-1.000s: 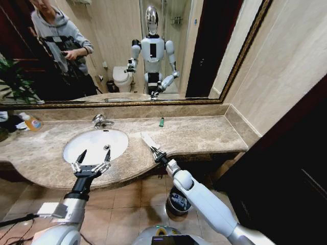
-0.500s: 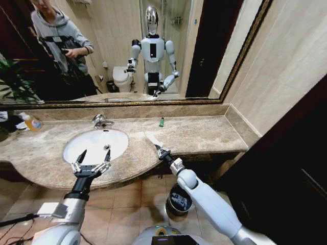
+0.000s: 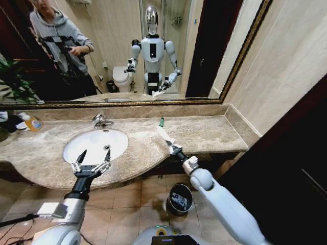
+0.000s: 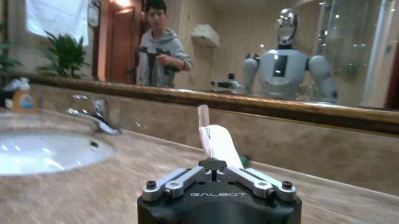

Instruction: Pick up the trash from the sink and place it in the trash bin.

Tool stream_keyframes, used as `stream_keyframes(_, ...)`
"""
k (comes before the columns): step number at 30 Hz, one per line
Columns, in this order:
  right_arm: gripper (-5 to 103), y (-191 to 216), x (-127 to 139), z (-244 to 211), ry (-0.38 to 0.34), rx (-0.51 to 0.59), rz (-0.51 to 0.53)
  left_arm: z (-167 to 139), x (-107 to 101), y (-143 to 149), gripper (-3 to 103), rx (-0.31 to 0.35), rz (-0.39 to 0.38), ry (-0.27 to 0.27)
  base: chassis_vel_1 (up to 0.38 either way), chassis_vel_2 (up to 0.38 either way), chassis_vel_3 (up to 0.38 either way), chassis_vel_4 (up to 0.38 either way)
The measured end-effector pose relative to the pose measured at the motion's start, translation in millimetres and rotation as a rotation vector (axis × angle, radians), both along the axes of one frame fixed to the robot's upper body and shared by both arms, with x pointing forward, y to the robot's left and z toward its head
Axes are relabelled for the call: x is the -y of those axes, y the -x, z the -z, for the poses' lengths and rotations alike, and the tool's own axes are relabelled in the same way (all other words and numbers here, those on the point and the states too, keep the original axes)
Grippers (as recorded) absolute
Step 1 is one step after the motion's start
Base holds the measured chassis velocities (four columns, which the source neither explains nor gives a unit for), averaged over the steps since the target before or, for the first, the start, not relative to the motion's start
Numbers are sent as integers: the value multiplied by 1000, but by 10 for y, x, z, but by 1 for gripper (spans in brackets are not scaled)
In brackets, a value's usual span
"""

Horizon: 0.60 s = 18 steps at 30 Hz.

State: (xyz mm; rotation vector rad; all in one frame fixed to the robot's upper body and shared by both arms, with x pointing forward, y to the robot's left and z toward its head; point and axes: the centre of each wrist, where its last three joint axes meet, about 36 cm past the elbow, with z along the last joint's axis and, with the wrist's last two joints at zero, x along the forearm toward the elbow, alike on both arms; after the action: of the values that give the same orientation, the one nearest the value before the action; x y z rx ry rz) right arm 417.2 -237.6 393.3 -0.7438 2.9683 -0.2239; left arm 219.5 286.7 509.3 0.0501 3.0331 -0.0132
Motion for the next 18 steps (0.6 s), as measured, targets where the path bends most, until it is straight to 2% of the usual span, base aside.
stream_keyframes(2,0,93,185,15,20,-2,15,0,0,0,100,0,0,0,0,0,0,0)
stream_keyframes(8,0,312,461,-26,33,-7,53,0,0,0,100,0,0,0,0,0,0,0)
stream_keyframes(10,0,505,623,-57,40,-8,93,0,0,0,100,0,0,0,0,0,0,0)
stream_keyframes(18,0,983,709,28,41,-18,136,0,0,0,100,0,0,0,0,0,0,0)
